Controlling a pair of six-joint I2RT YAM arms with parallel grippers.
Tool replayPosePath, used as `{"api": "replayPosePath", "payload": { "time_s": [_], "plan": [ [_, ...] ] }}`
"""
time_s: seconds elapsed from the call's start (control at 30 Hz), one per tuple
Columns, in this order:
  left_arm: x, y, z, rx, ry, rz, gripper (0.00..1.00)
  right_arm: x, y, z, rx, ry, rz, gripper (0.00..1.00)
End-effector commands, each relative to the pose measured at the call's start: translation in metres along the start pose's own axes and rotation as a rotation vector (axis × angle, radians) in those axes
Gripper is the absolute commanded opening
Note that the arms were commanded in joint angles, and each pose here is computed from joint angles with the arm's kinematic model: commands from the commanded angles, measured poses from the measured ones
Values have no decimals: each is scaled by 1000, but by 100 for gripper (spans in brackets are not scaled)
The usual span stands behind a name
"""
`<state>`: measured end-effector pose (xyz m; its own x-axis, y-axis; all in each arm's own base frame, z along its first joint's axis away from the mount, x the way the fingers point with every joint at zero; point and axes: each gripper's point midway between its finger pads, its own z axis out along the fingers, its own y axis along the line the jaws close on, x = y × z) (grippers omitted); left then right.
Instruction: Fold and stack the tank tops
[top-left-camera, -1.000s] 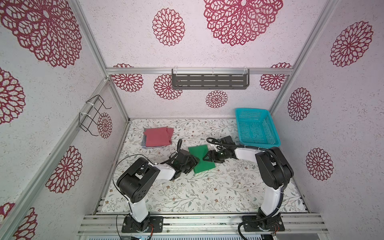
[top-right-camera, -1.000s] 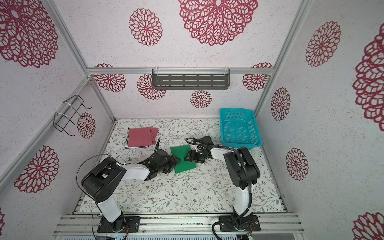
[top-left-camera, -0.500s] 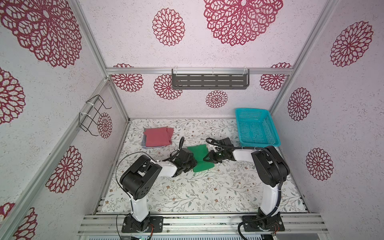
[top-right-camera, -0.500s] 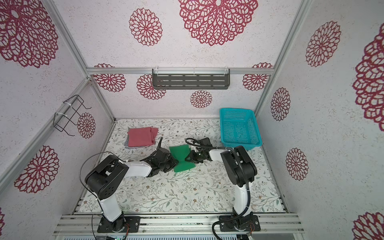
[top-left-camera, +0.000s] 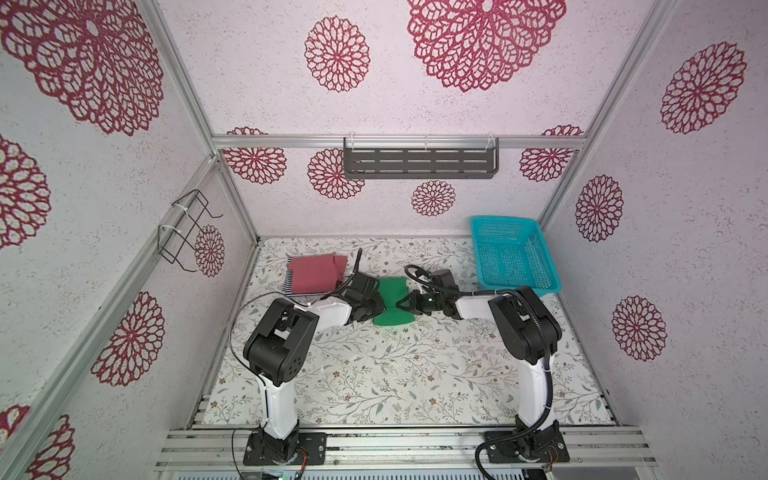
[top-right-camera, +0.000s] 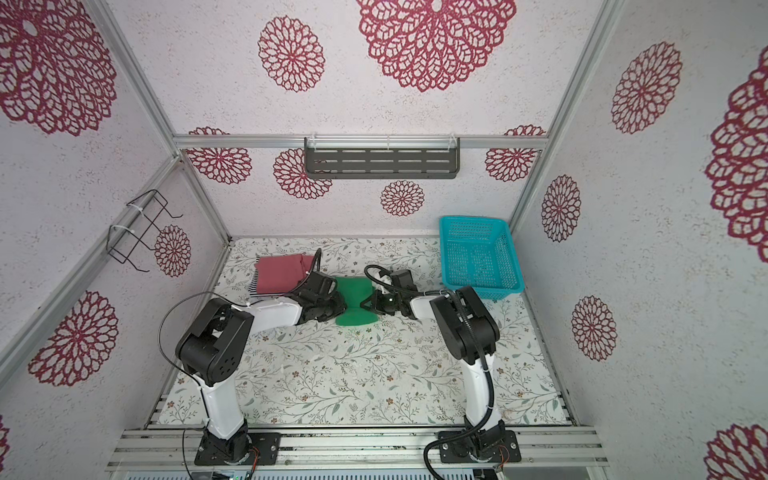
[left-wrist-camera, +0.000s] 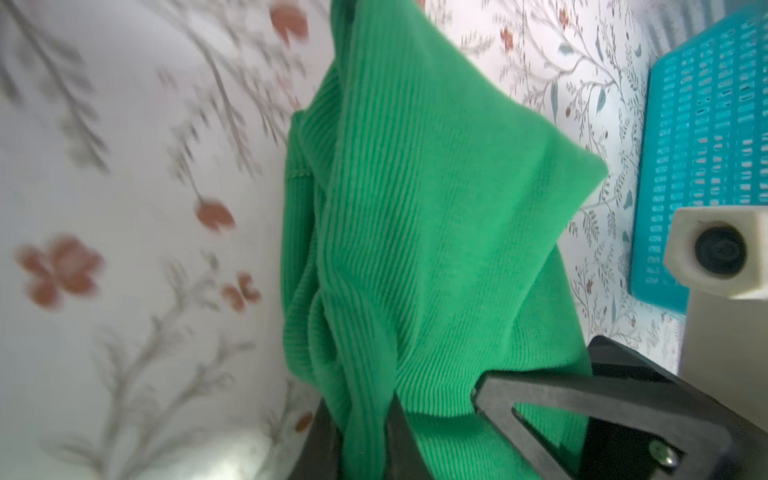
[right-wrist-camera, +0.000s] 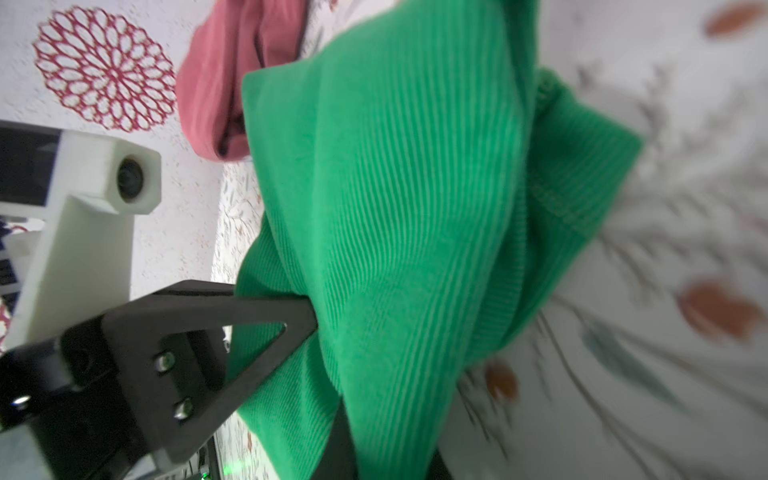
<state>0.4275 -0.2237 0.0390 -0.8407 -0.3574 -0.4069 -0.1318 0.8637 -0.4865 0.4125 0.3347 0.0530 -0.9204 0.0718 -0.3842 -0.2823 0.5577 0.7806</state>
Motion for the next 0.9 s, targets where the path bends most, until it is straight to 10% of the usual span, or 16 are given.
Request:
{"api": "replayPosePath", "payload": {
  "time_s": [0.0,0.5,0.87],
  "plan": [
    [-22,24,-5,-74,27,104,0,-37,40,6,-109,-92,-64,0],
    [-113,62,-58,-73,-74,146,0,-104,131,80,-406,-226,-99,0],
    [-7,67,-27,7,95,-8,0,-29,88,41,-217,-107,-81,0]
  ]
}}
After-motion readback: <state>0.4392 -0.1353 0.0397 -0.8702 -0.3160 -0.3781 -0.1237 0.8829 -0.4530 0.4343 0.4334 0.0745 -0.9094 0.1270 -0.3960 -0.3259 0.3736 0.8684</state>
